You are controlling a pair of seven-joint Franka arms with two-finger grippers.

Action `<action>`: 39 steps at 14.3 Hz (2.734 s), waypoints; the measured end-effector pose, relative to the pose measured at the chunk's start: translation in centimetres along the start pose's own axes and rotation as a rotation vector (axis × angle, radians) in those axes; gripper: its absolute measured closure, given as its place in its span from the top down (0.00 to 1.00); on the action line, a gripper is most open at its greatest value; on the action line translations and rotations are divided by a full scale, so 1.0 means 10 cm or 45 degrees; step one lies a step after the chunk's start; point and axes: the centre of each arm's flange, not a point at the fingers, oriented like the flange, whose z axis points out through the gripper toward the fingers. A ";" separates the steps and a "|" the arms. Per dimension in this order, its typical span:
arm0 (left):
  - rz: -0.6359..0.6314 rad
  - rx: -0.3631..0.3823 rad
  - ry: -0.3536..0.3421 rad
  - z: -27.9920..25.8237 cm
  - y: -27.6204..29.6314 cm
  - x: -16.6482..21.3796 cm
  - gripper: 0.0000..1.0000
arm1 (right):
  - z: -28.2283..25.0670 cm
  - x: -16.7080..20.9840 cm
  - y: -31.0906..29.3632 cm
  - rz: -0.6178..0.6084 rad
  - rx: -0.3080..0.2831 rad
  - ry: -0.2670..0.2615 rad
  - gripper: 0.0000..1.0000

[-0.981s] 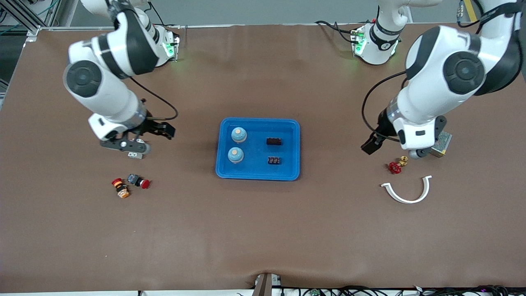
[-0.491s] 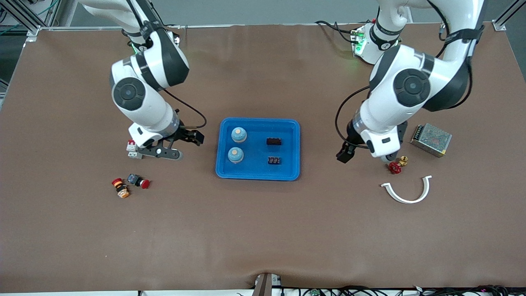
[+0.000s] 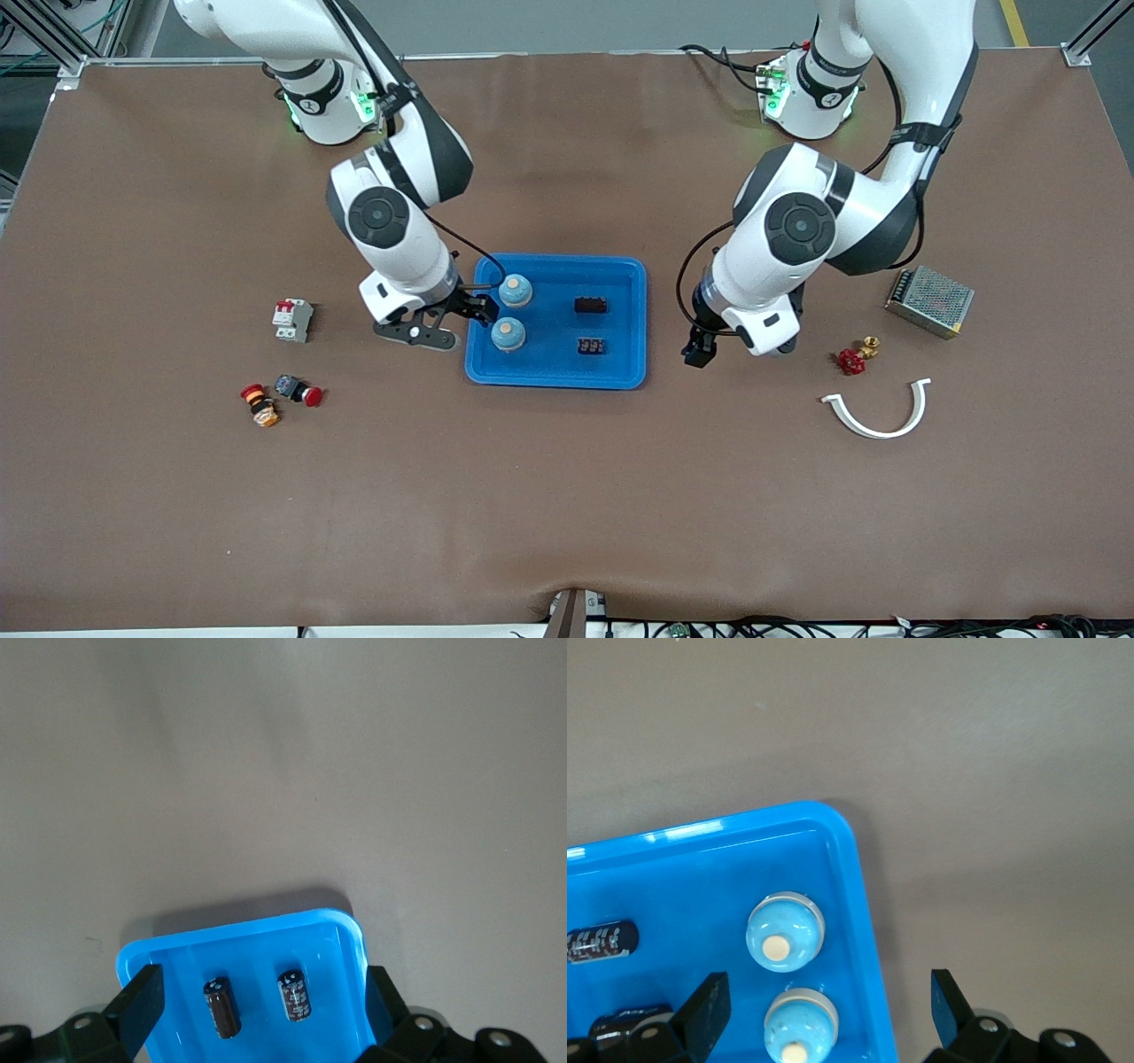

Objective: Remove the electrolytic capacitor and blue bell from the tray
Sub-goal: 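Lower the right gripper to a bell while the left gripper lowers to a capacitor, then close the right gripper on the blue bell while the left gripper aligns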

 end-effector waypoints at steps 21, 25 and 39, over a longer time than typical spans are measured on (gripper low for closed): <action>-0.403 -0.002 0.051 1.34 0.01 -1.00 1.00 | 1.09 -0.09 -0.48 0.031 -0.053 0.005 1.00; -0.399 0.010 0.048 1.49 0.02 -1.13 1.00 | 1.11 -0.07 -0.45 0.028 -0.063 0.010 1.00; -0.358 -0.070 0.060 2.00 0.08 -1.30 1.00 | 1.27 -0.12 -0.49 0.016 -0.055 0.015 1.00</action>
